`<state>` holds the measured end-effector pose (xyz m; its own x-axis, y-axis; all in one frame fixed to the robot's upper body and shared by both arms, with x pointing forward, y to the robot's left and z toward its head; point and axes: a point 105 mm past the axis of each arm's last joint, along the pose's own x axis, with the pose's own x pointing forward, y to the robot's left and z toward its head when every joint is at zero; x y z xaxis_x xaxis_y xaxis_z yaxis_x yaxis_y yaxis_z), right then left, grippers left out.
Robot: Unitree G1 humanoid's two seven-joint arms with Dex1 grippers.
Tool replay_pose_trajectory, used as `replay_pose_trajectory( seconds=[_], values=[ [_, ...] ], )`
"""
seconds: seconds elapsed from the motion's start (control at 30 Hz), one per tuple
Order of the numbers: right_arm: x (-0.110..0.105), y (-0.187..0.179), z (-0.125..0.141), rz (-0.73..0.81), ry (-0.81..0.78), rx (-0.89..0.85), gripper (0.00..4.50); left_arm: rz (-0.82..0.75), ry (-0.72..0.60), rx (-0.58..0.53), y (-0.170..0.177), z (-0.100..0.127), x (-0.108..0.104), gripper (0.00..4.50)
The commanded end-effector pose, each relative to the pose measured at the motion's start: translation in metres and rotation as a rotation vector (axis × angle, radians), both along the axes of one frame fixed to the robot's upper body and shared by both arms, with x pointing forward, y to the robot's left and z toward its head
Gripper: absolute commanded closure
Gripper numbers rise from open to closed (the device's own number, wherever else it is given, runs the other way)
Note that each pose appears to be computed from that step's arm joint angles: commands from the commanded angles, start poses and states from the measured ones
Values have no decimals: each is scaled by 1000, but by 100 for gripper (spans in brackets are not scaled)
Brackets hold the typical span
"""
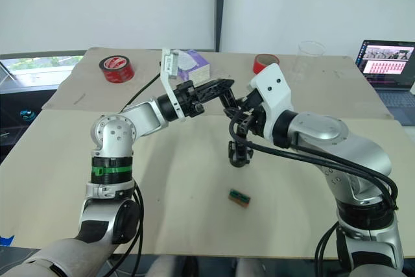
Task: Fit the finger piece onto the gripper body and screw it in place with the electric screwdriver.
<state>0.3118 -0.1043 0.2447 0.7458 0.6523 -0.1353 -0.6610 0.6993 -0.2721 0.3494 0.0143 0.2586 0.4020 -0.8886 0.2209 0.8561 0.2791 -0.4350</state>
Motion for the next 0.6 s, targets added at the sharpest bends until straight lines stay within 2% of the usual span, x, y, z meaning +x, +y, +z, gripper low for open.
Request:
replay_pose_trajectory(
  seconds=[0.03,0.2,0.27,0.33,0.4,0.6],
  values=[
    [-4,-2,12,-10,-58,4,343,11,-51,-17,1,13,-2,450],
    [-7,-4,12,-10,-79,-25,343,0,-83,20,3,15,0,450],
    [-12,-4,14,11,-82,-23,239,-31,-117,55,4,16,-2,450],
    [-21,-8,18,60,-78,-37,178,-113,-188,114,5,19,-8,450],
    [-35,-11,25,172,-27,-26,107,-243,-271,178,9,23,-19,450],
    [-59,-24,49,454,211,86,107,-568,-405,293,20,35,-39,450]
  ],
)
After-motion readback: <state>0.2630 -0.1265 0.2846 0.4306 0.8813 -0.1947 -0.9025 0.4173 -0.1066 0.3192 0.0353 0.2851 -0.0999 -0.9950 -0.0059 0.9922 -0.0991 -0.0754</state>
